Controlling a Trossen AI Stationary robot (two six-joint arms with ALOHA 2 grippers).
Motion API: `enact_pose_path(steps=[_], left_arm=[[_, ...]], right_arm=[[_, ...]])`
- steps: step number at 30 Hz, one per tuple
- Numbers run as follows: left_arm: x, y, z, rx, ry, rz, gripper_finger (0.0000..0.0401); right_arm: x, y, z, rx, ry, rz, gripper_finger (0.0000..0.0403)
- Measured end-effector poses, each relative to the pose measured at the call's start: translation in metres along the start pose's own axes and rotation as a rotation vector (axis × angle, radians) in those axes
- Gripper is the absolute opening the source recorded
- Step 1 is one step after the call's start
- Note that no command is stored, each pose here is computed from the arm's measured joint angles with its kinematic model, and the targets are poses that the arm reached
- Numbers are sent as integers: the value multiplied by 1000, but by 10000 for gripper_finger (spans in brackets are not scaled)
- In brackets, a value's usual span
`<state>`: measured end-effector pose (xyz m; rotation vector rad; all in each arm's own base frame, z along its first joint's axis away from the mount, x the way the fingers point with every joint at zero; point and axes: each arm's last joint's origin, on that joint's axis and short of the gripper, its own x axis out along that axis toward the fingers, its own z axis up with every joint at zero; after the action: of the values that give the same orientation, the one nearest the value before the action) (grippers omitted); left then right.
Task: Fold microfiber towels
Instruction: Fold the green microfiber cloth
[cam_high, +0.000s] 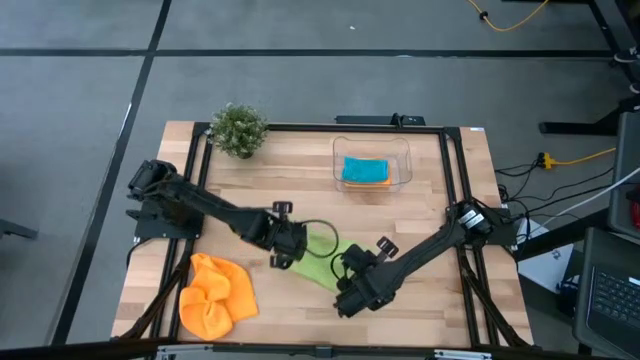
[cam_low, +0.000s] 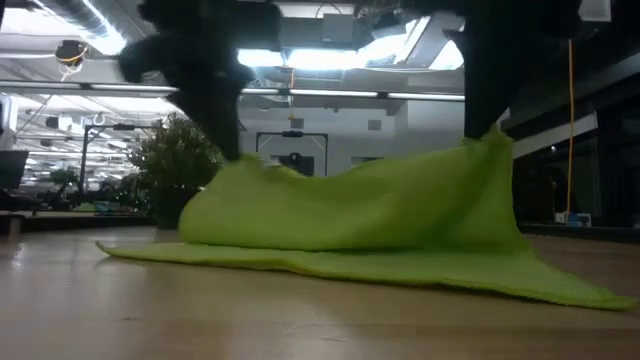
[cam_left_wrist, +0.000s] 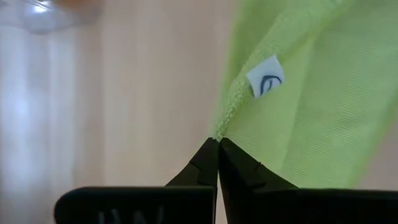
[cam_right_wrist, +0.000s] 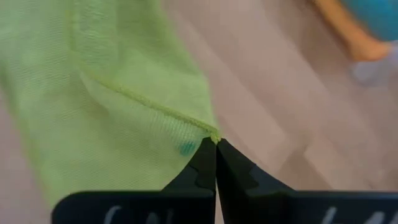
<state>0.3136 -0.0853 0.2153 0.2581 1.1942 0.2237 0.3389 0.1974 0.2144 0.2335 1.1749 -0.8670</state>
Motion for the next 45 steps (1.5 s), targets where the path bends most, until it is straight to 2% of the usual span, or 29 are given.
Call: enact_pose_path(steps=[7,13,25,33,45], left_arm=[[9,44,14,13,-1,93,0],[19,74,16,-4,11,118,0],[32,102,20,-45,-3,148,0],[37,101,19,-39,19,146,0],[26,67,15,19,50,94,0]], right_arm=[[9,-19,16,-23,16,-155,1],[21,-26,31,-3,-37,-211,1],[54,-40,35,-12,-12,-330,0],[55,-36,34,7,-22,-293,0],[46,-13,16,36,-54,-126,0]])
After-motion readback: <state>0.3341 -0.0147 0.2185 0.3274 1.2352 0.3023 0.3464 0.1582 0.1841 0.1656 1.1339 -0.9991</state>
